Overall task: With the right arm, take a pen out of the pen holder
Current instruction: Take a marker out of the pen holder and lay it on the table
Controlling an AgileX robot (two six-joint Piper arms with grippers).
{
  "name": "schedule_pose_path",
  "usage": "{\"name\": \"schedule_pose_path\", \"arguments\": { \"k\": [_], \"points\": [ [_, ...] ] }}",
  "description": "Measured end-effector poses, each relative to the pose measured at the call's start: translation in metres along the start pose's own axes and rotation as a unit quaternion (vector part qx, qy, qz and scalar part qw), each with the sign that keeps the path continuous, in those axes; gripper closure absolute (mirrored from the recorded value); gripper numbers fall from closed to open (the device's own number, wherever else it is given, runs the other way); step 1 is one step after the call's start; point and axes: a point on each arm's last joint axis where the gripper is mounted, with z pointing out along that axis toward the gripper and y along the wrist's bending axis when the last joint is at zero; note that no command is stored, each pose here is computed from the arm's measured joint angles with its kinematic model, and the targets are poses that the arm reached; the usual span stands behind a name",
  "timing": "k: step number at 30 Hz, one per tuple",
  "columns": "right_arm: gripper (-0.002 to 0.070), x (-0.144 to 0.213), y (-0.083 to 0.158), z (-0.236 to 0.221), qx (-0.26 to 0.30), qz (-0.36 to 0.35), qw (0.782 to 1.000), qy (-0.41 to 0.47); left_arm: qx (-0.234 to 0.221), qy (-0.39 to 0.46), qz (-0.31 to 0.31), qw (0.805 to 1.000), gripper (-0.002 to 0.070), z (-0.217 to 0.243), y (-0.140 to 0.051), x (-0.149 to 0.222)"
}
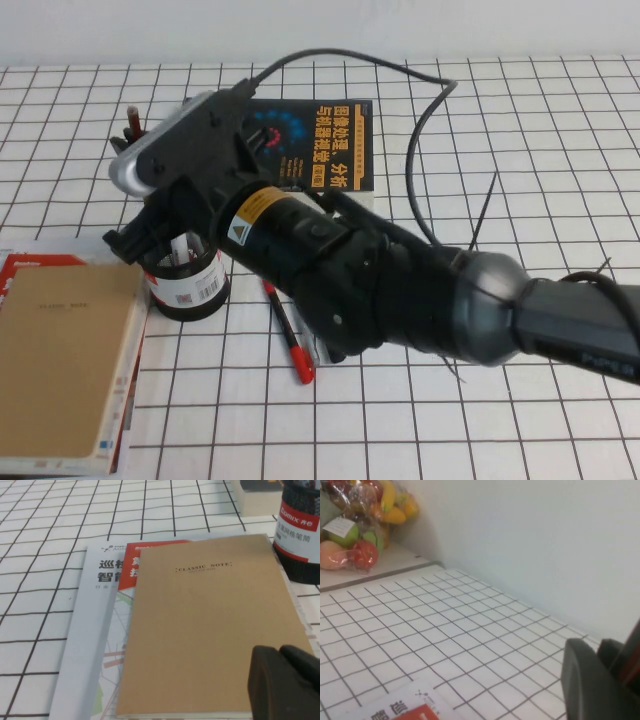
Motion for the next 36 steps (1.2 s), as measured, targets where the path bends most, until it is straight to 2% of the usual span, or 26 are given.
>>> {"name": "schedule_pose_path", "arguments": {
  "k": [10, 15, 20, 24, 28, 36],
  "points": [
    [0.0658, -0.083, -0.021, -0.051, -0.021, -0.021, 0.998, 0.056, 0.0, 0.0, 0.0, 1.0, 0.0679, 0.0, 0.0, 0.0],
    [0.0658, -0.087, -0.035, -0.075, -0.036, 0.023, 0.985, 0.165, 0.0, 0.0, 0.0, 1.0, 0.0679, 0.0, 0.0, 0.0],
    [0.0658, -0.067, -0.055, -0.088, -0.025, 0.124, 0.95, 0.287, 0.0, 0.0, 0.0, 1.0, 0.0679, 0.0, 0.0, 0.0],
    [0.0658, -0.052, -0.068, -0.091, -0.009, 0.184, 0.908, 0.376, 0.0, 0.0, 0.0, 1.0, 0.0679, 0.0, 0.0, 0.0],
    [0.0658, -0.033, -0.074, -0.081, -0.007, 0.208, 0.871, 0.446, 0.0, 0.0, 0.0, 1.0, 0.0679, 0.0, 0.0, 0.0],
    [0.0658, 0.004, -0.072, -0.039, -0.025, 0.229, 0.826, 0.514, 0.0, 0.0, 0.0, 1.0, 0.0679, 0.0, 0.0, 0.0]
  ]
}}
